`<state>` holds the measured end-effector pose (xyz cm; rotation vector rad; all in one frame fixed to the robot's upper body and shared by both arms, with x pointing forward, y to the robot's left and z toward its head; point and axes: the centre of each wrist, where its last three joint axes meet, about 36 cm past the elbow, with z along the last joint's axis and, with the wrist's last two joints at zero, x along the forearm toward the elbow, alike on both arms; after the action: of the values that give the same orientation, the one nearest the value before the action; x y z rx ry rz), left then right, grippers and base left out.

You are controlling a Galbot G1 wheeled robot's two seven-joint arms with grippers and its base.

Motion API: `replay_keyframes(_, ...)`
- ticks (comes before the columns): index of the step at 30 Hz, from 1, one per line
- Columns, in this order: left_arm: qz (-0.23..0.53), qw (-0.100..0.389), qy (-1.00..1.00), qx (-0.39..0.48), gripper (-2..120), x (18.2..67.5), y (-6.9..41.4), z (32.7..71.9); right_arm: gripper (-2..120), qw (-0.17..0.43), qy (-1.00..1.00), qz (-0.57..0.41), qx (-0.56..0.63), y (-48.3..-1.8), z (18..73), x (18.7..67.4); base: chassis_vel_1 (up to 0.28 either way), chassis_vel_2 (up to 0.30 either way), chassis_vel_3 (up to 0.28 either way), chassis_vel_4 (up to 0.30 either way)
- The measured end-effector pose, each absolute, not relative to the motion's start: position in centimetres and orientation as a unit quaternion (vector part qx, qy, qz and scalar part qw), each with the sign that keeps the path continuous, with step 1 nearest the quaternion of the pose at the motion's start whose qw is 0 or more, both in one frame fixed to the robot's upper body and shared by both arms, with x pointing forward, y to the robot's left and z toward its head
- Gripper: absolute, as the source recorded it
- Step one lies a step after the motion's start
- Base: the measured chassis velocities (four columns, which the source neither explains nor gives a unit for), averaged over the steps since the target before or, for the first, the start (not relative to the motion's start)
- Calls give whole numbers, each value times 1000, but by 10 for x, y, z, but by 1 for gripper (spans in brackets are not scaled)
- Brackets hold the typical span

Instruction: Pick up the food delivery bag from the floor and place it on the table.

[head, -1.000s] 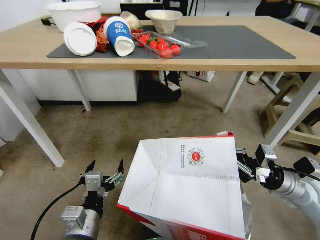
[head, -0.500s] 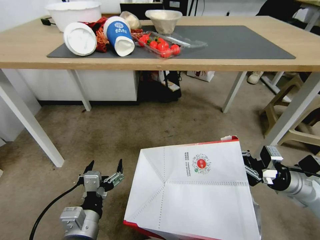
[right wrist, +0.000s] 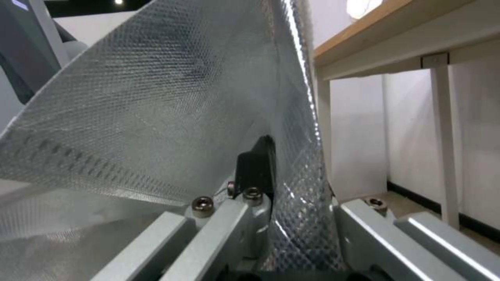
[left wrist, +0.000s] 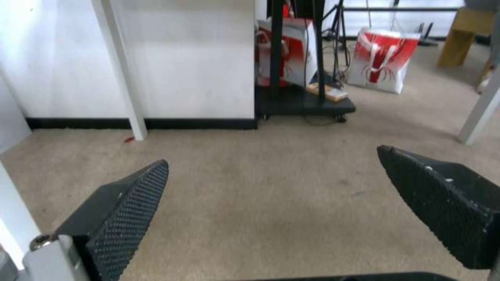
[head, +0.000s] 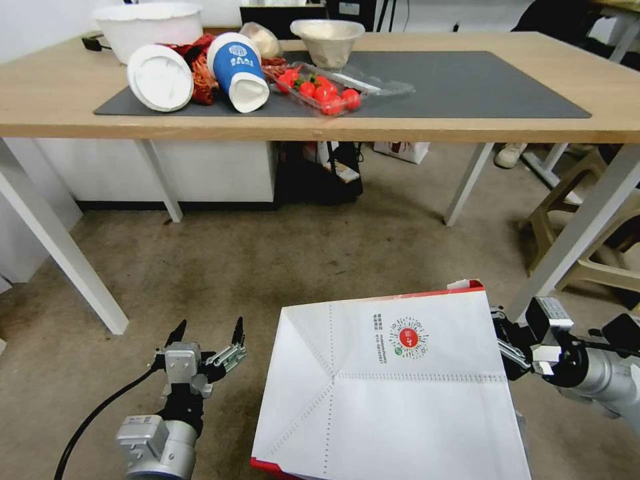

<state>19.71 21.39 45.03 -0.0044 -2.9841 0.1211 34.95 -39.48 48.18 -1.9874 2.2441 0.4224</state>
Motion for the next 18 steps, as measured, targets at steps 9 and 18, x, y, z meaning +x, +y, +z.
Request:
replay_keyframes(9,38,71,-997,-6,100,194,215,451,0,59,739,137,-657,-393,483,348,0,0,0,0)
replay_keyframes(18,33,68,-997,-1,100,193,217,451,0,61,735,138,-661,-391,482,347,0,0,0,0)
